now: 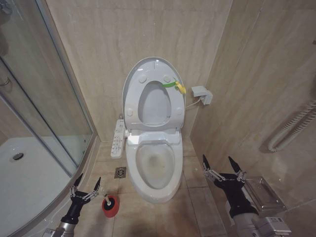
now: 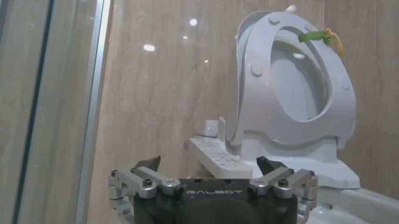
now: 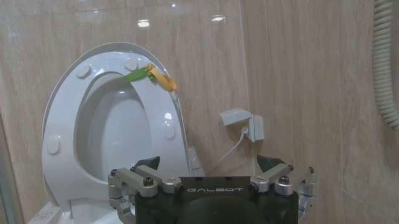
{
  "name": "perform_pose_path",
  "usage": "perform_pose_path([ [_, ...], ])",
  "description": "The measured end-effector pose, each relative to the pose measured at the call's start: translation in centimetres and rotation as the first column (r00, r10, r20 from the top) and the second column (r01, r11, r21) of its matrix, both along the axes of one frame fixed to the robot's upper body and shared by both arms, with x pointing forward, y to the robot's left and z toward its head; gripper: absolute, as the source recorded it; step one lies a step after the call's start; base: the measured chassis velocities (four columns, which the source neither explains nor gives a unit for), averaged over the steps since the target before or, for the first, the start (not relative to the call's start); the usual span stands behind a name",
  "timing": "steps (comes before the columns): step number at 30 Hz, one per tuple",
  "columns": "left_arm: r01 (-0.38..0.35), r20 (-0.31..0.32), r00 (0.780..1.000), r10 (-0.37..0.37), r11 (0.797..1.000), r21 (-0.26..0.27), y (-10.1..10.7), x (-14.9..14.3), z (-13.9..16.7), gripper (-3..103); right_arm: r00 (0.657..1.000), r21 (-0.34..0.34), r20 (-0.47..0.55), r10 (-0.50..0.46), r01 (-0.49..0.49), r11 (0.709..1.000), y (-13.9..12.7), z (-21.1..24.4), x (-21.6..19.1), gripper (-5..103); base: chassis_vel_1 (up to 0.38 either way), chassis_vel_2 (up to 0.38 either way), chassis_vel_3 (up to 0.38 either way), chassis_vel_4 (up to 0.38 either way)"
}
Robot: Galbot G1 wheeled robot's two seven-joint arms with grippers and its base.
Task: Open the toilet lid, clean the toilet bowl with a toilet brush, close the toilet lid, and flush.
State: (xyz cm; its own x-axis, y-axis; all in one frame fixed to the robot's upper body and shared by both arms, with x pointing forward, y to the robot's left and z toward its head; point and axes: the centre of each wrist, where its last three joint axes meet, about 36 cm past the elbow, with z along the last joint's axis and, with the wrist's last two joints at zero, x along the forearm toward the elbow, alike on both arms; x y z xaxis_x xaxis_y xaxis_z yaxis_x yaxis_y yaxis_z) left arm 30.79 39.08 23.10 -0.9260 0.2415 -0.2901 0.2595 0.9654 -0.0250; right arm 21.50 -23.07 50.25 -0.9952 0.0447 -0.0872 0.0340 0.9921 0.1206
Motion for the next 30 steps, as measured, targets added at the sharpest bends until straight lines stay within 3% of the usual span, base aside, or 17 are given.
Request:
perform_pose_path([
  [3, 0.003, 0.004, 1.000, -0.003, 1.000, 0.002, -0.1, 0.1, 0.2, 103, 1.000, 0.000, 0.000, 0.000, 0.000, 1.000, 0.0, 0.0, 0.0, 100, 0.000, 0.000, 0.000, 0.000],
  [21, -0.031, 0.021, 0.999, 0.031, 1.000, 0.005, 0.0, 0.4, 1.3, 99, 1.000, 0.000, 0.000, 0.000, 0.000, 1.000, 0.0, 0.0, 0.0, 100, 0.000, 0.000, 0.000, 0.000],
  [25, -0.059, 0.030, 0.998, 0.060, 0.998, -0.010, -0.1, 0.8, 2.4, 99, 1.000, 0.000, 0.000, 0.000, 0.000, 1.000, 0.0, 0.0, 0.0, 100, 0.000, 0.000, 0.000, 0.000],
  [30, -0.127, 0.007, 0.992, 0.127, 0.990, -0.063, -0.9, 1.7, 6.0, 99, 1.000, 0.000, 0.000, 0.000, 0.000, 1.000, 0.0, 0.0, 0.0, 100, 0.000, 0.000, 0.000, 0.000],
])
